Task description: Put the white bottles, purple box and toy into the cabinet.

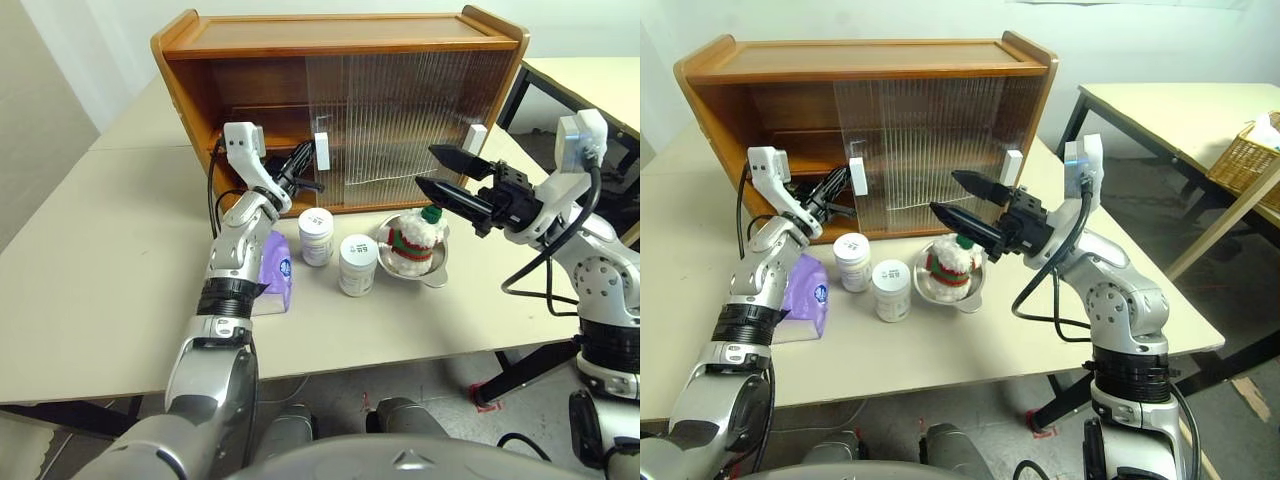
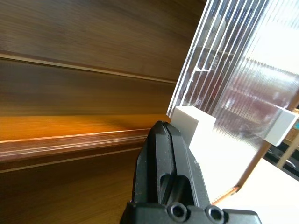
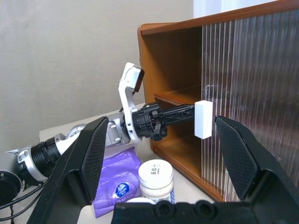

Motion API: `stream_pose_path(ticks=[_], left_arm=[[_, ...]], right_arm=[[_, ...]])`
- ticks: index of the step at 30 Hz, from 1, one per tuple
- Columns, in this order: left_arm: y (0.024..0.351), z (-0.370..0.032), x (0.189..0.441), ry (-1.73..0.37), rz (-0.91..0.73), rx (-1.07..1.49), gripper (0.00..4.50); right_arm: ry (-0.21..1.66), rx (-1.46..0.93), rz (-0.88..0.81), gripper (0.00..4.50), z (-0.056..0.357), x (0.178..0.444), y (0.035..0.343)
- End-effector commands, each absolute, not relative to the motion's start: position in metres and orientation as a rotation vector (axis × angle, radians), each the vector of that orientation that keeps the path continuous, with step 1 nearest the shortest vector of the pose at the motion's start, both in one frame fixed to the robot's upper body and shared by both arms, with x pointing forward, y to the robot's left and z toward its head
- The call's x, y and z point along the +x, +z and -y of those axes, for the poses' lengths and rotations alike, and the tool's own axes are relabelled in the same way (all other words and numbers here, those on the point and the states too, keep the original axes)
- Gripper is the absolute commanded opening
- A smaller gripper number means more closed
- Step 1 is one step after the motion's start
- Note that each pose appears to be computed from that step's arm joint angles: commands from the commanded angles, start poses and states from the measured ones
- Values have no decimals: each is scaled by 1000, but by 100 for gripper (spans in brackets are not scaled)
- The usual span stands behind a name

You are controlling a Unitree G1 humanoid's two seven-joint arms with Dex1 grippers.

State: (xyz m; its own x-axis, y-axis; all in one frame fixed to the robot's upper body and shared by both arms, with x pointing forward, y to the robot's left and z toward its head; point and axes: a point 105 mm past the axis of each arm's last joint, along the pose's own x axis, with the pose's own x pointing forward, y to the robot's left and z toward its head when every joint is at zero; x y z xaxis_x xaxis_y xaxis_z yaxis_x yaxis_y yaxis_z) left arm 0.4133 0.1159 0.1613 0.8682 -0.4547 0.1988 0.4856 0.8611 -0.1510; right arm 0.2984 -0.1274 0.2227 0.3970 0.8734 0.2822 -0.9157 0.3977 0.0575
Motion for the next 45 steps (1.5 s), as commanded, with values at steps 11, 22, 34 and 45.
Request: stream_pose_path(ticks=[11, 22, 34, 45], left_arm=[[160, -87, 422, -587, 142, -172, 1], [157, -83, 422, -602, 135, -177, 1], [197, -118, 404, -501, 293, -193, 1], [199, -164, 353, -512, 293, -129, 58]], right_arm=[[1121, 200, 246, 450, 133, 296, 226], [1116, 198, 243, 450, 133, 296, 226], [1145, 205, 228, 450, 128, 300, 224], [1182, 219, 219, 450, 122, 304, 223]])
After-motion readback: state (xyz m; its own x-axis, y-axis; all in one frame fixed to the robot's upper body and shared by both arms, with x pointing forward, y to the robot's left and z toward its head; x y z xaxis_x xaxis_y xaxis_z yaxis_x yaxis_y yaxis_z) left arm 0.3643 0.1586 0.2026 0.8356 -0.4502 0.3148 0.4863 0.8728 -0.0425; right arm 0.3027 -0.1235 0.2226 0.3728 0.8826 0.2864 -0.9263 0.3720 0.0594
